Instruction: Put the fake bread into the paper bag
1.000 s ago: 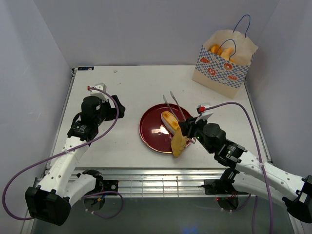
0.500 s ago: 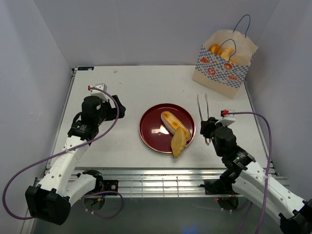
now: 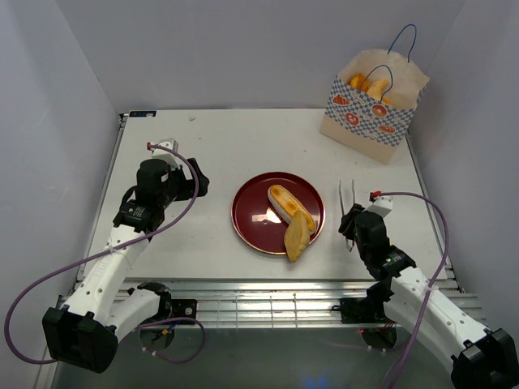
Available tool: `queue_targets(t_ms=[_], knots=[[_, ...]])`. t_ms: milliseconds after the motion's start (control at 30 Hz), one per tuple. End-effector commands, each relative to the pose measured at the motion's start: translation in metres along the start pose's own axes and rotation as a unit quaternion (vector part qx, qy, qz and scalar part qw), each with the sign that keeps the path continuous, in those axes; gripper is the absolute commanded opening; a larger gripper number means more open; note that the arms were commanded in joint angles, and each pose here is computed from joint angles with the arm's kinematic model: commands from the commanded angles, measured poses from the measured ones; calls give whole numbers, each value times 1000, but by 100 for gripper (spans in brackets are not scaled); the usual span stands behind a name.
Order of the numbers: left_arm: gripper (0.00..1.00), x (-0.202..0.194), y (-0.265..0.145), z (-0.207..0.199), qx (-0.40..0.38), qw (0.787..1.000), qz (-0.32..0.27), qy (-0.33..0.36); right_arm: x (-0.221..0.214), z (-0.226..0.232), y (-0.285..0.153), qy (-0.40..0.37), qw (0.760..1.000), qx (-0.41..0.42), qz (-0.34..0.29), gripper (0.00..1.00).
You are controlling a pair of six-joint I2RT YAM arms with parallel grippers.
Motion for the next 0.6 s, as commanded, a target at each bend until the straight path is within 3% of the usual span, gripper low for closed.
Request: queue_targets(t_ms=[0, 567], knots=[[98, 4, -2, -4, -9, 1000, -8, 4, 0, 2, 7, 25, 1000, 10, -2, 46], [98, 4, -2, -4, -10, 1000, -8, 4, -14, -16, 31, 32, 999, -14, 34, 48]])
Point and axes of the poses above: each gripper's point midway between its finger pads, its own y axis out along the fingers, its own z axis along the line the jaws close on, x = y × z, the point moved 6 cm from there along -y, back along the fingers, and after that the axes turned 3 degrees about y, right-handed, at the moved point
